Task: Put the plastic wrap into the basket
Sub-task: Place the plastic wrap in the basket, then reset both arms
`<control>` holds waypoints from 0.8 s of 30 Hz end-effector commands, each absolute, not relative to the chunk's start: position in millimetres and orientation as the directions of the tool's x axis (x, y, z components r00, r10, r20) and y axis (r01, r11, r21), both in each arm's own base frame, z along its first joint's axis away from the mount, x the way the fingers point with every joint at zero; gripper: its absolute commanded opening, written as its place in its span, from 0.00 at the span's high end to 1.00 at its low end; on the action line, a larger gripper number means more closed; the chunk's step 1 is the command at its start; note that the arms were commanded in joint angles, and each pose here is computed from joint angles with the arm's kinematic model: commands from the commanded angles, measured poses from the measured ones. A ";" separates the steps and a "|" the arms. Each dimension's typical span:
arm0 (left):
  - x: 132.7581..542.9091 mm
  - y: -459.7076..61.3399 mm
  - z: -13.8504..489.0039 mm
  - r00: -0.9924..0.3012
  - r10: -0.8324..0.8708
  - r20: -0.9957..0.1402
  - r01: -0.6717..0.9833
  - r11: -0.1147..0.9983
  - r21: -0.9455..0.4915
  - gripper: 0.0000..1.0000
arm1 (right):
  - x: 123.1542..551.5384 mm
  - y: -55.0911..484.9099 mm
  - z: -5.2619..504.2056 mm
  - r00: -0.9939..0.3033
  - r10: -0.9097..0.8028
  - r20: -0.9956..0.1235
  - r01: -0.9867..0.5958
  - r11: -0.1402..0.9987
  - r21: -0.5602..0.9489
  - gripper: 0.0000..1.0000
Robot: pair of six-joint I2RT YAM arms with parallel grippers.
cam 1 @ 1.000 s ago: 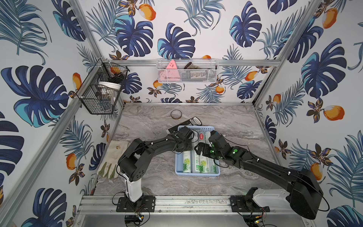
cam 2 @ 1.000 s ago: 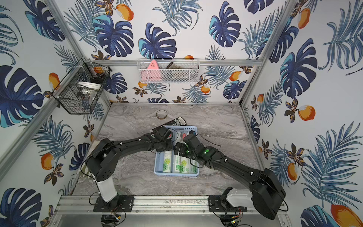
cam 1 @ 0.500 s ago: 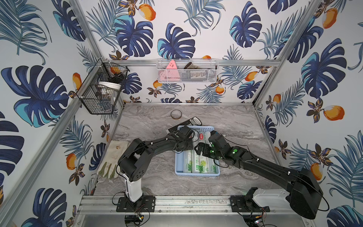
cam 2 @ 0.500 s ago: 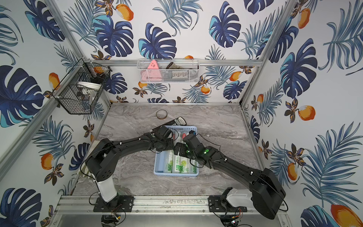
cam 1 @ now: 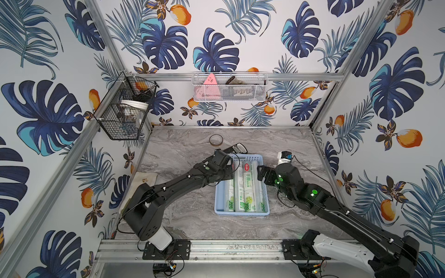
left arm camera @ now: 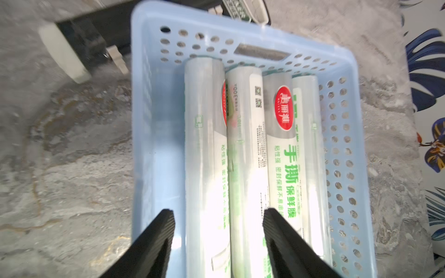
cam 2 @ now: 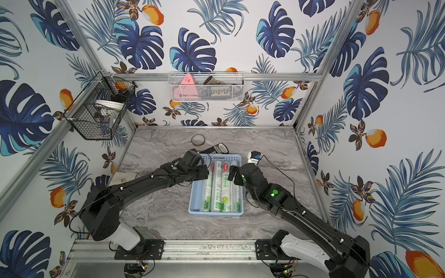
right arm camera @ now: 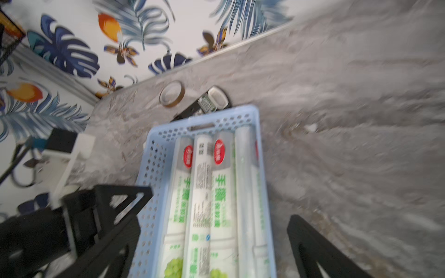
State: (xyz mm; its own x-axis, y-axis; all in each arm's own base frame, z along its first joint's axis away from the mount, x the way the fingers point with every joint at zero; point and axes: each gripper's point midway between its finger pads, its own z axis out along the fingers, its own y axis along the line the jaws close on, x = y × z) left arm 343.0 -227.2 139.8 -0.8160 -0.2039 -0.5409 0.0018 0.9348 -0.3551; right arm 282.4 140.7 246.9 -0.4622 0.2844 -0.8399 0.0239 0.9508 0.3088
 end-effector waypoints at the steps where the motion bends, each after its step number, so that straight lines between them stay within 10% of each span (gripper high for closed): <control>1: 346.8 -195.2 165.8 -0.714 -0.196 -0.672 -0.017 0.965 -0.263 0.31 | 291.2 83.7 271.7 -0.266 0.109 -0.958 0.179 0.982 0.063 0.00; 9: 333.9 -94.5 215.9 -0.416 -0.134 -0.899 -0.259 0.965 -0.024 0.01 | 325.0 2.4 214.8 -0.298 -0.020 -0.954 0.386 0.912 -0.140 0.00; 24: 351.7 6.8 146.2 -0.340 0.059 -0.939 -0.403 0.893 0.202 0.01 | 367.1 -13.8 105.7 -0.384 0.093 -0.919 0.306 0.952 -0.032 0.00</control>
